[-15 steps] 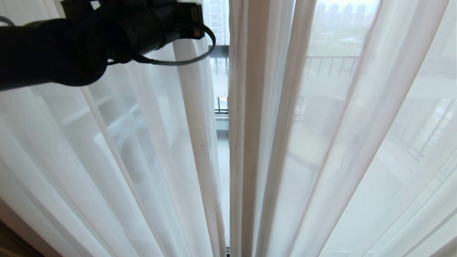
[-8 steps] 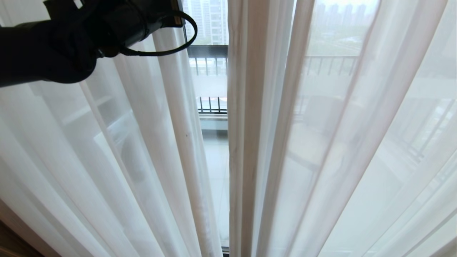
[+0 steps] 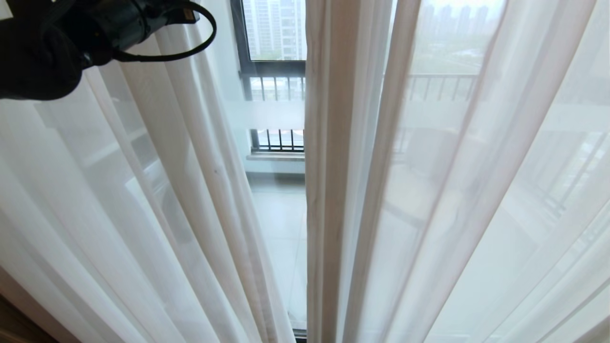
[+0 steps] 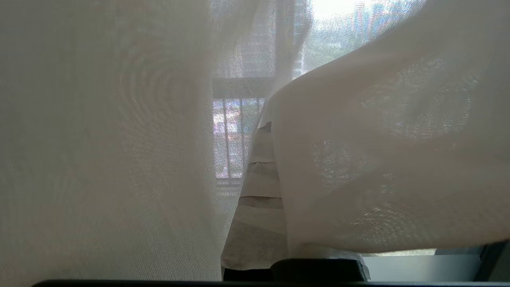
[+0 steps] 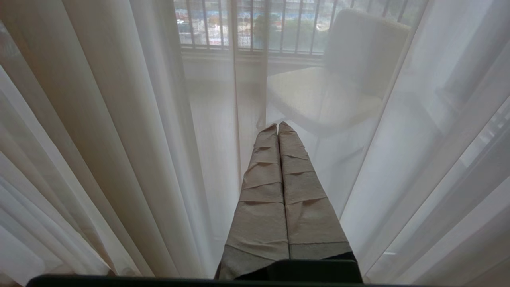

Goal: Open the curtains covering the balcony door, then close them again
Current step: Pull the inner curtains open on both sides

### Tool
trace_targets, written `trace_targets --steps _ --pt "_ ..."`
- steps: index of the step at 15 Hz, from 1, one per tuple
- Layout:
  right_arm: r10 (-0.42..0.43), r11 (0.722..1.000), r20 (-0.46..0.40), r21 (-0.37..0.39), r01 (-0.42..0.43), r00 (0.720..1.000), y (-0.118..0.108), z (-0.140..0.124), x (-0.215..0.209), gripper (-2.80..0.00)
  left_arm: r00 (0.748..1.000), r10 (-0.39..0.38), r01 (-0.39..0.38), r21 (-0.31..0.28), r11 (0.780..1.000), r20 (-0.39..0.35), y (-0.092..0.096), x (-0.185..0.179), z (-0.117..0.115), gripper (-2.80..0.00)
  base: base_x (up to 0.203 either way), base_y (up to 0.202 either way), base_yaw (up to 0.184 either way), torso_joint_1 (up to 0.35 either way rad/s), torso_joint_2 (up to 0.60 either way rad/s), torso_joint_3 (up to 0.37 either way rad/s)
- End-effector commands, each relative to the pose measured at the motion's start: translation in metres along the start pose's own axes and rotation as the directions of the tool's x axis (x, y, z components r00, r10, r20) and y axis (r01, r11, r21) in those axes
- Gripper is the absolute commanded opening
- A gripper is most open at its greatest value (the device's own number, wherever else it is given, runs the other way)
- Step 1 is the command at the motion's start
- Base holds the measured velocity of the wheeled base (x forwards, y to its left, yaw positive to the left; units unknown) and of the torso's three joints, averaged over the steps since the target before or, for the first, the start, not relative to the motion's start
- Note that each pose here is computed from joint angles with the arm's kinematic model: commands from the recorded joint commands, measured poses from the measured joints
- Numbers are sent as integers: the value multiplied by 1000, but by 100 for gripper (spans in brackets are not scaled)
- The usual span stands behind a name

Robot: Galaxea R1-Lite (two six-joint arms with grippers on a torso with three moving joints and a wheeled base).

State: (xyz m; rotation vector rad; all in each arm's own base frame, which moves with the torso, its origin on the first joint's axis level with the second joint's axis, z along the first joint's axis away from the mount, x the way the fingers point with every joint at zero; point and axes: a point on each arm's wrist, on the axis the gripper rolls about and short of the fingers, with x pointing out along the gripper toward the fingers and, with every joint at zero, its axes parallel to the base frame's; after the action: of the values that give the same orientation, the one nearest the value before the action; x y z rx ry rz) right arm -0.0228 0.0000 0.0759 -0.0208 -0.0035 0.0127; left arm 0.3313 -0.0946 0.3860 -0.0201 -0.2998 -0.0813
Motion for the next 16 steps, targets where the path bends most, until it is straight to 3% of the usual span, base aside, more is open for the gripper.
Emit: trace_targets --steps 1,8,16 --pt "1 1000 0 -1 -1 1000 0 0 0 -280 999 47 -47 15 999 1 18 -8 5 -280 0 0 0 0 0 0" --pt "1 1000 1 -1 -1 1000 0 0 0 -280 986 166 -164 54 985 -29 61 -26 4 -280 0 0 0 0 0 0" --pt "1 1000 1 -1 -1 1000 0 0 0 -280 986 164 -163 49 985 -28 63 -28 5 -280 0 0 0 0 0 0"
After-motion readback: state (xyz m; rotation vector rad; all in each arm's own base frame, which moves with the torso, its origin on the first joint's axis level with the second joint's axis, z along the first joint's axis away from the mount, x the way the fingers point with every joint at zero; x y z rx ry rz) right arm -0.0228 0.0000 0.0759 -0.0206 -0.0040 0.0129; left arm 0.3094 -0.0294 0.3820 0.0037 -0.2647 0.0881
